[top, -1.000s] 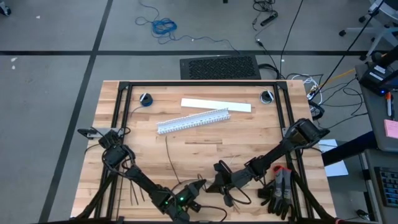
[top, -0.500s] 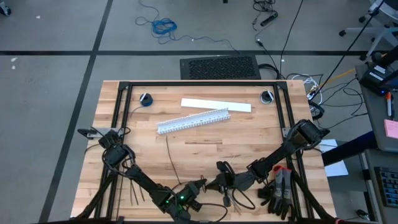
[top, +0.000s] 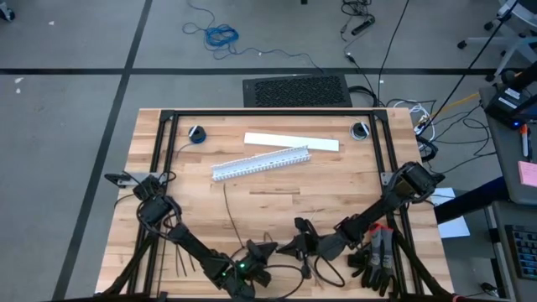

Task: Ziptie cables
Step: Wrap the colored loose cables with the black zip tie

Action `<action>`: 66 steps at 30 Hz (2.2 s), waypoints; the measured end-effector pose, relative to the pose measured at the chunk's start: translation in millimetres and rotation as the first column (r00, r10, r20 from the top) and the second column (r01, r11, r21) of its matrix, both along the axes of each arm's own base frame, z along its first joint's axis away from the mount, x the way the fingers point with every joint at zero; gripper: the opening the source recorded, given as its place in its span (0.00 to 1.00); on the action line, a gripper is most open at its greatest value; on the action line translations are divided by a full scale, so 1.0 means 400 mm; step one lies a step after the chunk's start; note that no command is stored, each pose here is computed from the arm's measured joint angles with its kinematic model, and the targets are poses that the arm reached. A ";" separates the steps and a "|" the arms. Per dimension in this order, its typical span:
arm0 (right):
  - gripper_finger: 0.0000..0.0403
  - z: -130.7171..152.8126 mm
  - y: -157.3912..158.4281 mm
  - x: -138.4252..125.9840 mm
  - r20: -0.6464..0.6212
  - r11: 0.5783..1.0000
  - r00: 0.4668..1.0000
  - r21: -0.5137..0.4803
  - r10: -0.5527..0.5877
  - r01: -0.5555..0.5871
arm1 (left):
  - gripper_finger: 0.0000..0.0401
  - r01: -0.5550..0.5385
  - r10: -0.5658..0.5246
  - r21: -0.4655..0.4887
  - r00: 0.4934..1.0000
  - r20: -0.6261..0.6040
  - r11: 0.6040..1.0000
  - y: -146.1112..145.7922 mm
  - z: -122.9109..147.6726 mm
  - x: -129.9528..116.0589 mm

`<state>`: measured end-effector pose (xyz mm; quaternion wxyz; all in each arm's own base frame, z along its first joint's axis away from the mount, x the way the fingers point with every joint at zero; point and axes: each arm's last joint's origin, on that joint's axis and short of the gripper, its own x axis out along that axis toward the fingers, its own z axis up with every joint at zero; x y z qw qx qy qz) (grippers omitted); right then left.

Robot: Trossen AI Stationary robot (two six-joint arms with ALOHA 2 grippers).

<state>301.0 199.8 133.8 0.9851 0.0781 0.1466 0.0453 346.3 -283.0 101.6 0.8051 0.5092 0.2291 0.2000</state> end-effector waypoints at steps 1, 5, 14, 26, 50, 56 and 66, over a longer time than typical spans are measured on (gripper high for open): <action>0.00 0.000 0.000 -0.001 0.001 1.000 1.000 -0.005 -0.007 0.007 | 0.04 -0.003 0.003 -0.024 1.000 0.018 1.000 -0.003 0.003 -0.004; 0.00 -0.001 0.000 -0.001 0.000 1.000 1.000 -0.008 -0.012 0.012 | 0.04 -0.001 0.006 -0.085 0.998 0.057 0.996 -0.010 0.010 -0.011; 0.00 -0.002 -0.003 0.000 -0.001 1.000 1.000 -0.012 -0.024 0.024 | 0.04 0.084 -0.081 -0.175 0.996 0.025 0.981 -0.005 0.013 0.003; 0.00 0.014 -0.028 0.015 0.060 0.991 0.990 -0.043 -0.125 0.128 | 0.01 0.087 -0.091 -0.166 0.996 -0.018 0.982 0.005 0.006 0.008; 0.00 0.042 0.016 -0.058 0.013 0.960 0.971 -0.146 -0.238 0.237 | 0.11 0.030 -0.014 -0.273 0.998 0.058 0.962 0.027 0.006 0.021; 0.12 0.055 0.043 -0.074 -0.010 0.992 0.994 -0.071 -0.109 0.108 | 0.13 0.044 -0.036 -0.249 0.999 0.037 0.968 0.030 0.009 0.027; 0.54 0.048 -0.001 -0.037 -0.064 0.997 0.996 -0.037 -0.066 0.064 | 0.13 0.118 -0.112 -0.211 0.993 0.042 0.970 0.009 0.026 0.028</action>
